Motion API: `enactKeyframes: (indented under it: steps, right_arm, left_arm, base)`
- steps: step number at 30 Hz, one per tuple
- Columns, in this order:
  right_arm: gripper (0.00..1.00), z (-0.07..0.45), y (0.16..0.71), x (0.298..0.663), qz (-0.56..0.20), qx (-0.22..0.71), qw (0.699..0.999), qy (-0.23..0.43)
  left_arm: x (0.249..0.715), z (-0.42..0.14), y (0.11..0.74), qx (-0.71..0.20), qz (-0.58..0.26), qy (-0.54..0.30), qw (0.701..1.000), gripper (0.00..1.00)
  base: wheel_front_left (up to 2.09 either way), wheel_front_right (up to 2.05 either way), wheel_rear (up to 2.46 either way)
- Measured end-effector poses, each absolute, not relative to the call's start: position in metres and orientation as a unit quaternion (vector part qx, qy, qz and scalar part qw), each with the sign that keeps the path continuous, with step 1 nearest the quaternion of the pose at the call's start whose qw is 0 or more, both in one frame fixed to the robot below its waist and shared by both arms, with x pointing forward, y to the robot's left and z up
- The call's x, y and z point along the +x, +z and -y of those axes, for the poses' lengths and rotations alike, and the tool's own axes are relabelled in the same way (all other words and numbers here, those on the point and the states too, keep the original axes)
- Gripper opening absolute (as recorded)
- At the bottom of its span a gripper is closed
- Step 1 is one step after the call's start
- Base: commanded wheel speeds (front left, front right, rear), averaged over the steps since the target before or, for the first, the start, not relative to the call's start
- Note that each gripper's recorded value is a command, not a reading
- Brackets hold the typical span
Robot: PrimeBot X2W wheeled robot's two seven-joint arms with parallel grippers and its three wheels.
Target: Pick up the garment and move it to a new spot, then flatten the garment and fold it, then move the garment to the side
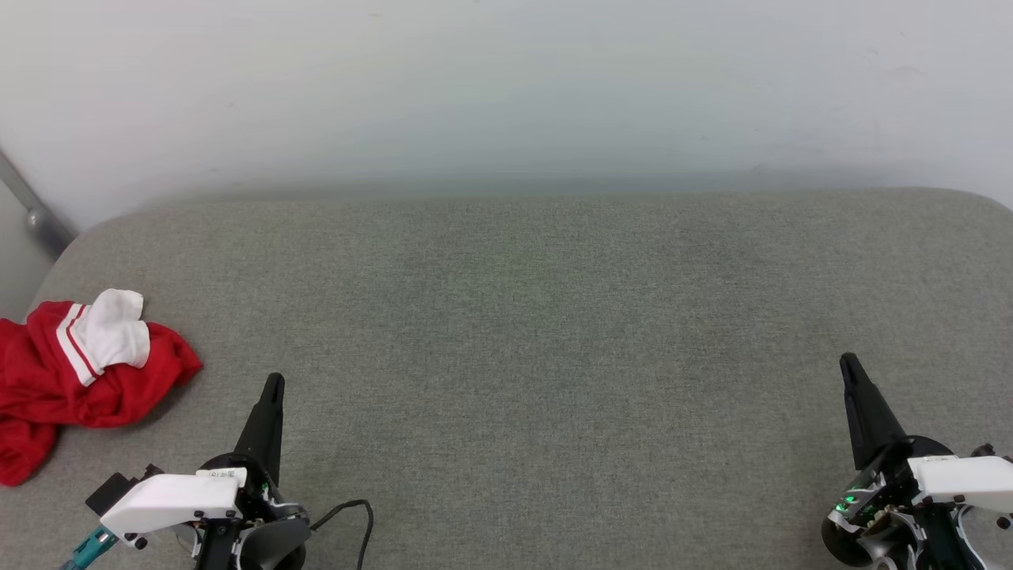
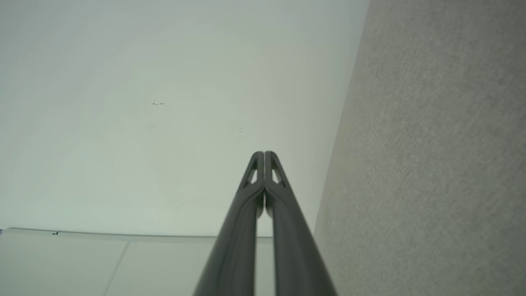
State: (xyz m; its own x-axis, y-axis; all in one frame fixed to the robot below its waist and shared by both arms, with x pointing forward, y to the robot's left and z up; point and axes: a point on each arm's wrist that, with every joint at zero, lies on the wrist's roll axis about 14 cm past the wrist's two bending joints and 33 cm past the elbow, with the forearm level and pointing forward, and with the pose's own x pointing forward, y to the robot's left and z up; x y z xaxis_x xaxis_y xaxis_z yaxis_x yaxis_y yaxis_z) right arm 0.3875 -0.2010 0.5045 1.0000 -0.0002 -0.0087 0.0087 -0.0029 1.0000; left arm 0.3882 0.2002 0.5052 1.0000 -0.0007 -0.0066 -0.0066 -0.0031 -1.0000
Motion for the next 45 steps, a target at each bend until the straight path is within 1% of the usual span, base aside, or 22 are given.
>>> enactKeyframes:
  steps: [10, 11, 15, 18, 22, 25, 40, 45]
  right_arm:
    - [0.0, 0.201, 0.504, 0.388, -0.003, 0.708, 0.706, -0.003]
    - [1.0, 0.201, 0.504, 0.388, -0.003, 0.708, 0.706, -0.003]
    - [1.0, 0.202, 0.485, 0.379, -0.022, 0.709, 0.704, -0.025]
    - [1.0, 0.204, 0.479, 0.375, -0.024, 0.708, 0.704, -0.036]
    - [1.0, 0.207, 0.48, 0.374, -0.017, 0.697, 0.716, -0.042]
    - [1.0, 0.21, 0.481, 0.374, -0.012, 0.684, 0.728, -0.046]
    - [1.0, 0.213, 0.504, 0.372, 0.015, 0.537, 0.843, -0.031]
    - [1.0, 0.208, 0.513, 0.372, 0.022, 0.476, 0.879, -0.019]
  left_arm:
    - [0.388, -0.2, 0.505, -0.708, -0.003, 0.002, 0.706, 0.0]
    - [0.388, -0.2, 0.505, -0.708, -0.003, 0.002, 0.706, 1.0]
    - [0.38, -0.199, 0.485, -0.71, -0.024, 0.023, 0.703, 1.0]
    - [0.377, -0.199, 0.482, -0.709, -0.024, 0.029, 0.705, 1.0]
    - [0.378, -0.201, 0.486, -0.698, -0.015, 0.031, 0.715, 1.0]
    - [0.378, -0.203, 0.488, -0.683, -0.013, 0.035, 0.73, 1.0]
    - [0.381, -0.195, 0.505, -0.545, -0.015, 0.04, 0.837, 1.0]
    - [0.38, -0.19, 0.507, -0.495, -0.017, 0.041, 0.868, 1.0]
  base:
    - [0.0, 0.0, 0.0]
    - [0.0, 0.0, 0.0]
    - [0.0, 0.0, 0.0]
    - [0.0, 0.0, 0.0]
    - [0.0, 0.0, 0.0]
    - [0.0, 0.0, 0.0]
    - [0.0, 0.0, 0.0]
    - [0.0, 0.0, 0.0]
